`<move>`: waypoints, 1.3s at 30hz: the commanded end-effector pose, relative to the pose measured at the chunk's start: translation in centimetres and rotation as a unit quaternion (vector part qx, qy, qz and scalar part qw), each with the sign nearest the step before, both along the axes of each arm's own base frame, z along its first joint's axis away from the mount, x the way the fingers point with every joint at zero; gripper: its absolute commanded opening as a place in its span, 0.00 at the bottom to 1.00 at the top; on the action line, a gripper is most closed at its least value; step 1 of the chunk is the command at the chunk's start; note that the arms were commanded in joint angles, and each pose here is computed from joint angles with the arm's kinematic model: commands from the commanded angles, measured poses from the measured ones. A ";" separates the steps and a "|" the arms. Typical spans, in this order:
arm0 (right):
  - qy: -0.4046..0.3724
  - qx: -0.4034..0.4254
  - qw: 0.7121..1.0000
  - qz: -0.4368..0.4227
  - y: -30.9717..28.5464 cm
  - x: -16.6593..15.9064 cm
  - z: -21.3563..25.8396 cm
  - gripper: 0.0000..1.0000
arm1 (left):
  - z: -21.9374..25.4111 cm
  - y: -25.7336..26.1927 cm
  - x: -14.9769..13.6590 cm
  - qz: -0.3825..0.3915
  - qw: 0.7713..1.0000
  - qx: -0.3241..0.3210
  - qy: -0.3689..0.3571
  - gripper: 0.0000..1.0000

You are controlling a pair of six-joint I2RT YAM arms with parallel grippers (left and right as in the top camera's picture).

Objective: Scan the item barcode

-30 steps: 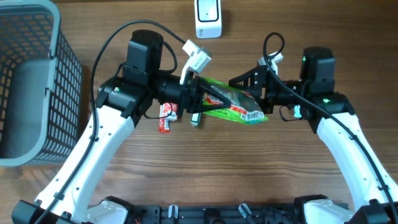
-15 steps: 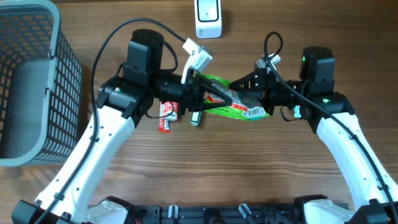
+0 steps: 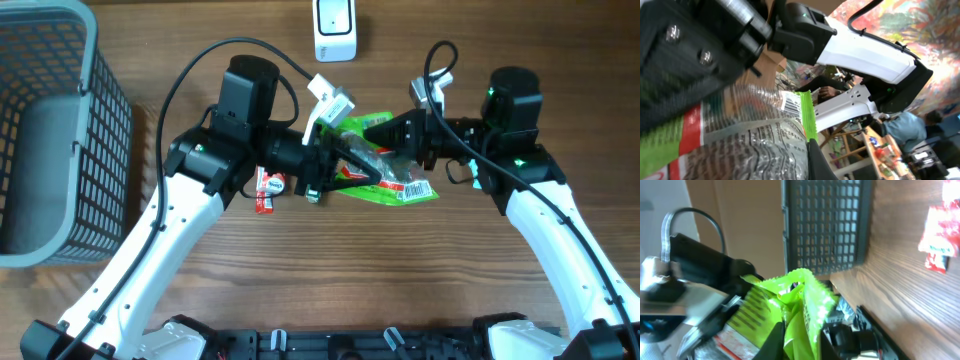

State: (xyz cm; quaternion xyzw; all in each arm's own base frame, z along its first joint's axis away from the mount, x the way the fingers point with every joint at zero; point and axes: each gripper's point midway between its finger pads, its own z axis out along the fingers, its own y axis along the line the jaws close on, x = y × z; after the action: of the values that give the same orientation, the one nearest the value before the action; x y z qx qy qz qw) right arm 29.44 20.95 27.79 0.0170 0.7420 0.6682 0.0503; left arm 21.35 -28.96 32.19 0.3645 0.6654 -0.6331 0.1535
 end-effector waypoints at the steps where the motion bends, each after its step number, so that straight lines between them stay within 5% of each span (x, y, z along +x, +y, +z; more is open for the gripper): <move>1: -0.053 0.005 0.999 0.007 0.4 0.2 1.0 0.07 | -0.1 0.0 -0.7 -0.010 1.000 0.004 0.014 0.04; 13: -0.344 -0.036 0.938 0.019 0.4 0.9 0.8 0.04 | -7.7 2.2 3.5 0.154 0.966 0.206 0.013 0.04; 28: -0.376 -0.185 0.908 -0.022 -1.4 3.1 -4.9 0.04 | -10.1 5.9 6.6 0.243 0.928 0.281 0.005 0.06; 32: -0.376 -0.180 0.908 -0.030 -1.4 3.4 -4.3 0.04 | -10.1 6.3 7.0 0.249 0.927 0.281 0.006 0.24; 34: -0.376 -0.173 0.909 -0.039 -1.3 3.8 -3.7 0.04 | -10.1 6.3 7.0 0.251 0.926 0.283 0.006 0.73; 39: -0.371 -0.150 0.914 -0.068 -1.2 4.7 -1.9 0.04 | -10.2 6.5 7.2 0.256 0.923 0.287 0.003 0.95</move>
State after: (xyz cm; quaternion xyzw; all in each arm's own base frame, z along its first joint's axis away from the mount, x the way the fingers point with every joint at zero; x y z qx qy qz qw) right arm 33.66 19.69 24.12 -0.2091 0.7681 0.4855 0.3614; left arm 28.13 -22.69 21.89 0.2065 0.8880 -0.3660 0.1868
